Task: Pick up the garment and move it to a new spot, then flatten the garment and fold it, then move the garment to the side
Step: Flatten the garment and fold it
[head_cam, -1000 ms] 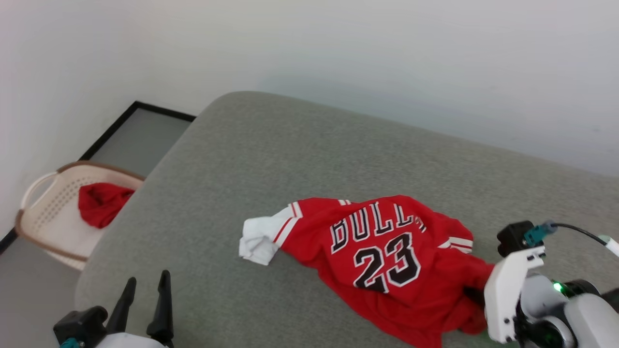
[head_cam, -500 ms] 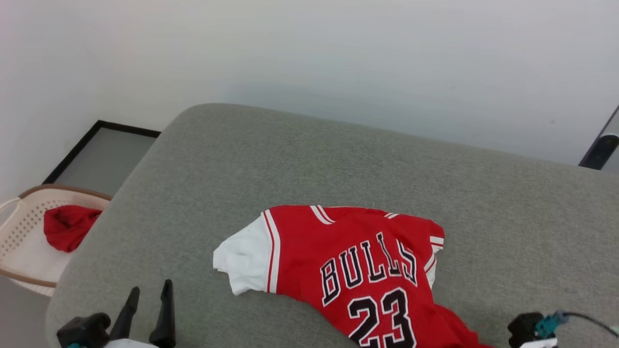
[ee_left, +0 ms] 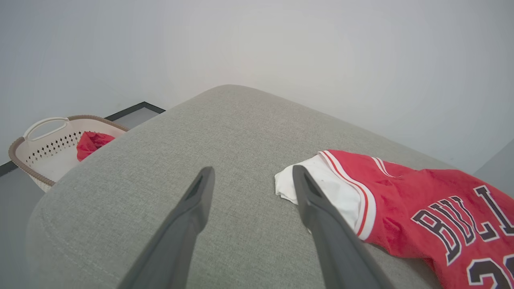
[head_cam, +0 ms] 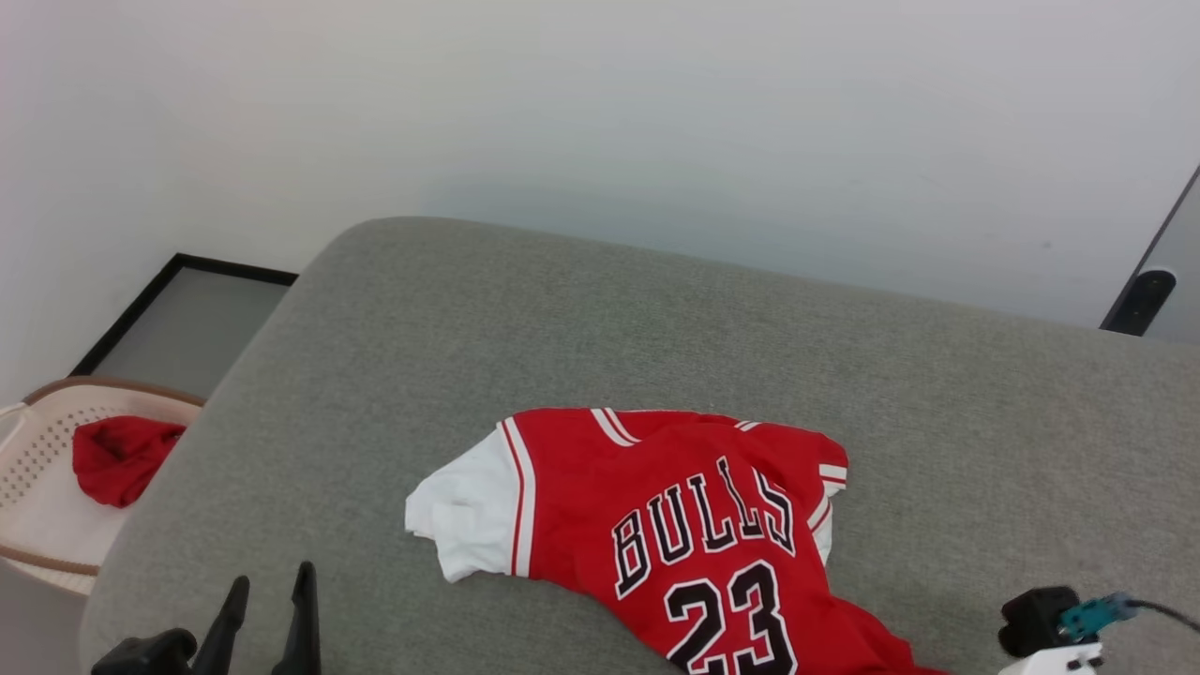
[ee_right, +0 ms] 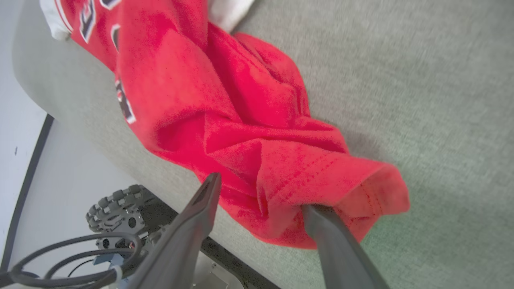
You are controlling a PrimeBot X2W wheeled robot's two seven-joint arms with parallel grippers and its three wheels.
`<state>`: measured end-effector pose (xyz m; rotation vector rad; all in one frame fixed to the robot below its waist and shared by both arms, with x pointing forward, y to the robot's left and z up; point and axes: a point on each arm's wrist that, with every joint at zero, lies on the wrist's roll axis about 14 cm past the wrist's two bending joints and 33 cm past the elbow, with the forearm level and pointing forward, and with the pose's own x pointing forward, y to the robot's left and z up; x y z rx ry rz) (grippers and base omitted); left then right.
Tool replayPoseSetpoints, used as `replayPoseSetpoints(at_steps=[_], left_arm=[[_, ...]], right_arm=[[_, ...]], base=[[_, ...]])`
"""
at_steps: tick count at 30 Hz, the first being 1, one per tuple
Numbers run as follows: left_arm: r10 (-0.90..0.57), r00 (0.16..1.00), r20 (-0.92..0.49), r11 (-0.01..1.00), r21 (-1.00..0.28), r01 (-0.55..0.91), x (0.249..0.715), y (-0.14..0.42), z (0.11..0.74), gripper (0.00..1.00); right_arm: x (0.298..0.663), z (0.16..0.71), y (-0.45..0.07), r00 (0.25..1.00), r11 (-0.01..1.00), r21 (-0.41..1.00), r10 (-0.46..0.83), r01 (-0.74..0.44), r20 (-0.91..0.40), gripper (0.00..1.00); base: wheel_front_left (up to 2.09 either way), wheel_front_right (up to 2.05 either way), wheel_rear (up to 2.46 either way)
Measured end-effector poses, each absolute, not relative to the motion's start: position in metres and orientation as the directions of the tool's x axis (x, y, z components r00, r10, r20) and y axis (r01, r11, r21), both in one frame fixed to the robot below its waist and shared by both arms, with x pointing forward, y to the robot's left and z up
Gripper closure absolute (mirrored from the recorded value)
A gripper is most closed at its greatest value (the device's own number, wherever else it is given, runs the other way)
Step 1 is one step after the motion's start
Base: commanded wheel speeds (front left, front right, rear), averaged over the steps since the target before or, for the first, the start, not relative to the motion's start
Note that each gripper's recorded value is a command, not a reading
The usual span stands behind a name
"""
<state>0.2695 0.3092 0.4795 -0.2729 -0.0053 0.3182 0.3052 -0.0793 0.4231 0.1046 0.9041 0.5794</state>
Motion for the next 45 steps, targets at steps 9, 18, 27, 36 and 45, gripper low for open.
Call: replayPoseSetpoints(at_steps=[9, 18, 27, 36, 45], left_arm=[[0.275, 0.961, -0.016, 0.945, -0.179, -0.273, 0.26, 0.309, 0.484, 0.0], [0.334, 0.941, 0.057, 0.935, -0.149, -0.323, 0.248, 0.322, 0.504, 0.0], [0.38, 0.923, 0.062, 0.913, -0.182, -0.364, 0.243, 0.321, 0.503, 0.0], [0.417, 0.909, 0.029, 0.895, -0.187, -0.405, 0.244, 0.324, 0.495, 0.0], [0.439, 0.898, 0.01, 0.883, -0.192, -0.429, 0.242, 0.329, 0.489, 0.0]], right_arm=[[0.349, 0.47, -0.065, 0.592, 0.827, 0.275, 0.547, -0.49, -0.592, 0.0], [0.384, 0.468, -0.043, 0.582, 0.814, 0.236, 0.552, -0.53, -0.597, 0.0], [0.411, 0.447, -0.029, 0.499, 0.804, 0.209, 0.525, -0.557, -0.69, 0.0], [0.421, 0.416, -0.005, 0.405, 0.779, 0.224, 0.521, -0.586, -0.752, 0.0], [0.414, 0.407, -0.003, 0.325, 0.76, 0.244, 0.513, -0.602, -0.795, 0.0]], base=[[0.0, 0.0, 0.0], [0.0, 0.0, 0.0], [0.0, 0.0, 0.0], [0.0, 0.0, 0.0], [0.0, 0.0, 0.0]])
